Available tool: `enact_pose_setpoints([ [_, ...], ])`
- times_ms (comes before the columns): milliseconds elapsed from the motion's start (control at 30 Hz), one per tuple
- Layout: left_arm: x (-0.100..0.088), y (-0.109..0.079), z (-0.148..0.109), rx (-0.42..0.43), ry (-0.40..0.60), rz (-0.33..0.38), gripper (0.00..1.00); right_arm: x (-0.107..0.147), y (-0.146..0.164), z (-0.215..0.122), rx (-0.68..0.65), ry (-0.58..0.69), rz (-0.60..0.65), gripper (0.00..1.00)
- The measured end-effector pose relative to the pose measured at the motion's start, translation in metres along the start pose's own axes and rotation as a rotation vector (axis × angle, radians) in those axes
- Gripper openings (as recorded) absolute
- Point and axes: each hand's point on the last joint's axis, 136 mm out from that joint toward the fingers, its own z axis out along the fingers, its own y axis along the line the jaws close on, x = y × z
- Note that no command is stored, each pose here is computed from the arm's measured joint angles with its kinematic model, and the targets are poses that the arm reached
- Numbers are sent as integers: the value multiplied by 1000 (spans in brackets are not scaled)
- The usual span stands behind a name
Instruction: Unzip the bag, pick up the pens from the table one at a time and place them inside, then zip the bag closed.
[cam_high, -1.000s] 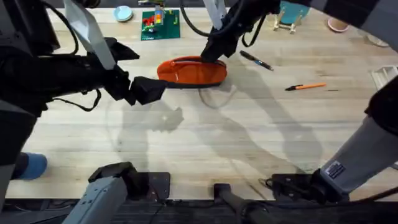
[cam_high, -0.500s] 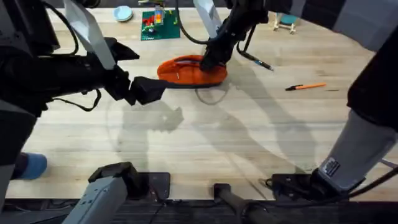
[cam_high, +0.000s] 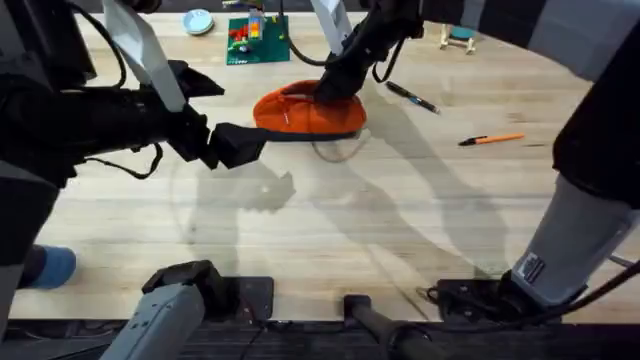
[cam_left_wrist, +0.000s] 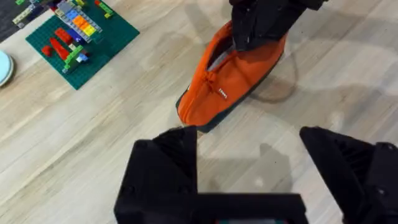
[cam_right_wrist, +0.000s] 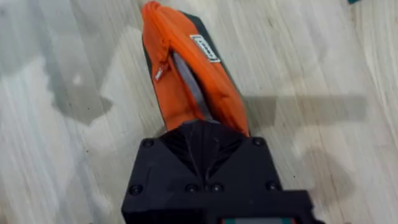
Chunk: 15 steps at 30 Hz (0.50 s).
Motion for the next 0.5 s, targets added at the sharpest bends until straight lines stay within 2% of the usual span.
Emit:
enact_pose_setpoints([
  [500, 0, 0, 0, 0, 0, 0, 993, 5, -14, 1, 98, 46, 72, 32],
])
